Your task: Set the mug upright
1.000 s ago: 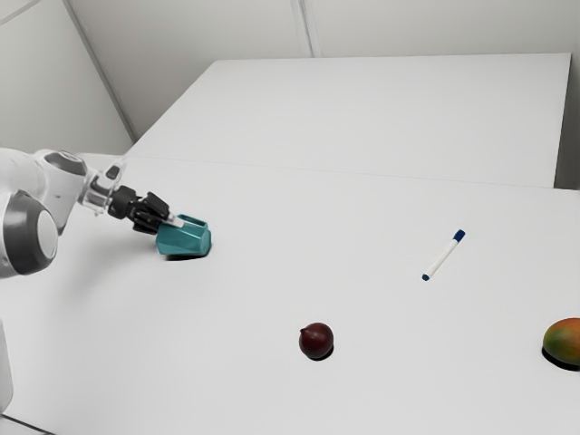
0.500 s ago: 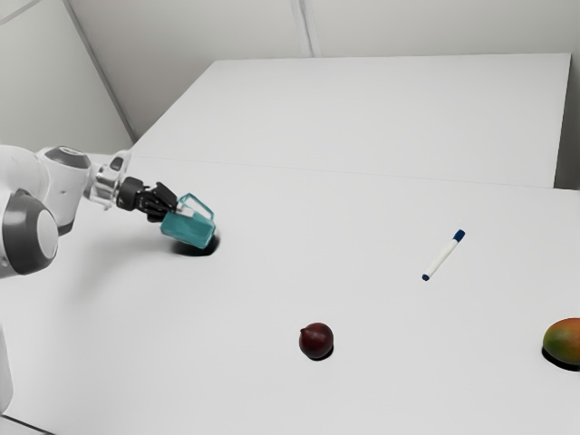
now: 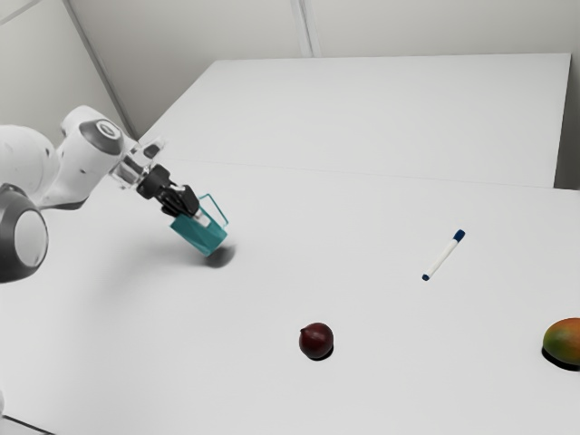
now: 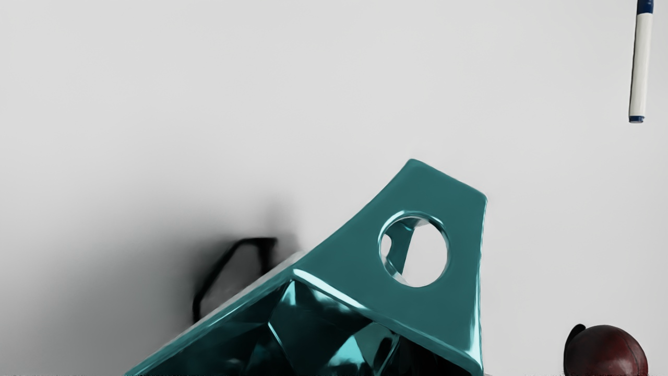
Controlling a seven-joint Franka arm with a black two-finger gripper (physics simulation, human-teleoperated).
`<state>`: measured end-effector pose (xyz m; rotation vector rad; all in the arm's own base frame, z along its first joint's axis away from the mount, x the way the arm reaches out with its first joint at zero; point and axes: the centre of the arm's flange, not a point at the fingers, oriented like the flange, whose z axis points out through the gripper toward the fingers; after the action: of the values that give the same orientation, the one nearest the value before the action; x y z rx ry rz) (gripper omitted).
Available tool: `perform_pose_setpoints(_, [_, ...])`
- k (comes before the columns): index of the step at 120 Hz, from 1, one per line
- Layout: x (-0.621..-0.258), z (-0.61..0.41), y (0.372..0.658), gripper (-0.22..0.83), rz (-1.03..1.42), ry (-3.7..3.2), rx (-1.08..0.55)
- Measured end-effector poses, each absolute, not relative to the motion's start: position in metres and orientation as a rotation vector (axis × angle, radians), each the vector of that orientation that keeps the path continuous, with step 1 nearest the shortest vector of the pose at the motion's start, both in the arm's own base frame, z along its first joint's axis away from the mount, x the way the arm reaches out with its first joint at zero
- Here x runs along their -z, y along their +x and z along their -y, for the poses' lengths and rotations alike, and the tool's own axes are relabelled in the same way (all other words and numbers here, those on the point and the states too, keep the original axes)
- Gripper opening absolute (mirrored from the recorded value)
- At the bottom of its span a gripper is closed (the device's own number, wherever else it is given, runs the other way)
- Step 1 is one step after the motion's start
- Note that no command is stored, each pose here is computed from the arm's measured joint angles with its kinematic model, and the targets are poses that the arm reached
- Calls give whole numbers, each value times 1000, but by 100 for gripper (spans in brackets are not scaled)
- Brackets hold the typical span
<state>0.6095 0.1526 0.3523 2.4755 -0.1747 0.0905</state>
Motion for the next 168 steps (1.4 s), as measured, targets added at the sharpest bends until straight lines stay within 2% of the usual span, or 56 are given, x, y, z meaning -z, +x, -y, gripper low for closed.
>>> perform_pose_setpoints(13, [-355,-131,609,-16,266,2607,-91])
perform_pose_setpoints(34, [-357,-110,592,-16,368,2771,-117])
perform_pose_setpoints(55, [-356,-95,573,-16,419,2881,-149])
perform_pose_setpoints(91, [-347,-79,558,-16,473,3003,-113])
perform_pose_setpoints(142, [-343,-59,557,-16,506,3105,-36])
perform_pose_setpoints(168, [-330,-58,558,-17,467,3128,8])
